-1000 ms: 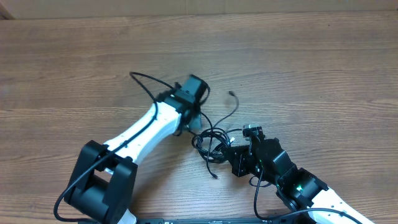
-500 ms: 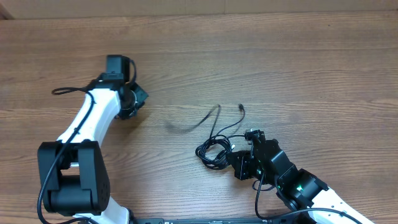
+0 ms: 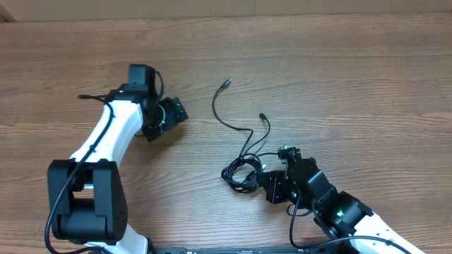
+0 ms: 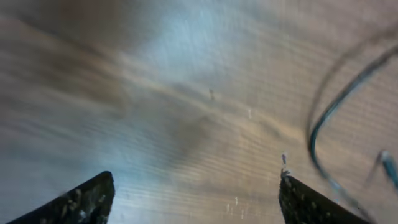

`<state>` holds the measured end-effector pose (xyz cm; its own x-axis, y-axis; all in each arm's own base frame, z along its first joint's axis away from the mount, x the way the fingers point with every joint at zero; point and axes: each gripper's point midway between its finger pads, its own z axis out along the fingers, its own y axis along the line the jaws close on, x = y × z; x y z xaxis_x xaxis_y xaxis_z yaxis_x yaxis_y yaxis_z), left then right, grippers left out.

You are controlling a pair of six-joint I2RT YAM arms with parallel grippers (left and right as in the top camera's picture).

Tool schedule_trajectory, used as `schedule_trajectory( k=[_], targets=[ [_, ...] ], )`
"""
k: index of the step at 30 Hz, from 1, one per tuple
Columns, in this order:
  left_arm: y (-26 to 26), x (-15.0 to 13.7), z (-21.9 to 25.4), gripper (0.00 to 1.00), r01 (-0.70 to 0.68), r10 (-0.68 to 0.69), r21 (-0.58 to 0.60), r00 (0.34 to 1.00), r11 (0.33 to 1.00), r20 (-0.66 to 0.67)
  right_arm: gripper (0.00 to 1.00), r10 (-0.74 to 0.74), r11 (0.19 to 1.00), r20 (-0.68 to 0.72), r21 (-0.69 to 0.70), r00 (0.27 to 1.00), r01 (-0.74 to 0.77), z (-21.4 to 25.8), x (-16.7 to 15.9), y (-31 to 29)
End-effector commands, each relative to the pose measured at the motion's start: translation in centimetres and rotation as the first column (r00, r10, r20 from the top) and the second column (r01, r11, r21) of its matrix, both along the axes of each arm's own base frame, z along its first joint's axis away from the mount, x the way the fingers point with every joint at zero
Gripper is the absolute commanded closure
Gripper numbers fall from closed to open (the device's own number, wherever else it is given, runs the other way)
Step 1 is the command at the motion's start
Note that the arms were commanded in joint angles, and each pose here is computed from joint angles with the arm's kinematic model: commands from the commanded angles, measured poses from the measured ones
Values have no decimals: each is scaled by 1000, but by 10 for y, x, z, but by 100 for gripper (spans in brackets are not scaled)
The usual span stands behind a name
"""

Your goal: Untangle cables

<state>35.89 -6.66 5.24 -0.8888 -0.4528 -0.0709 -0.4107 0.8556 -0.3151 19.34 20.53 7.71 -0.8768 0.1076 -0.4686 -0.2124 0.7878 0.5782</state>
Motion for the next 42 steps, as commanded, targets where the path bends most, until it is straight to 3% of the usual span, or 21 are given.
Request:
schedule_trajectory(
  k=[1,8,12,16,21,24,33,42],
  targets=[
    [-18,-9,2,14,91,-92,-27,995,995,-24,96,-7,1000,20,19,1000,7,7,3,2],
    [-36,-48,-1,11,61,-70,-55,980,997,-188,96,-42,993,88,111,995,32,29,18,13],
    [-57,-51,9,10,56,-97,-205,975,977,-197,96,-203,969,80,161,976,188,36,38,5],
    [-71,-50,17,11,60,-119,-298,975,953,-186,96,-455,871,-43,186,889,455,23,55,-16],
    [-80,-48,22,12,78,-145,-352,975,933,-167,96,-580,744,-214,253,786,618,14,64,-16],
    [-93,-46,29,14,138,-200,-407,973,903,-114,96,-577,726,-224,300,785,619,17,73,-8],
    [-111,-43,32,20,238,-275,-407,961,882,-35,96,-562,691,-188,428,806,582,44,89,4],
    [-131,-26,43,25,78,-130,-486,989,870,-75,96,-562,697,-188,416,805,584,40,88,4]
  ],
)
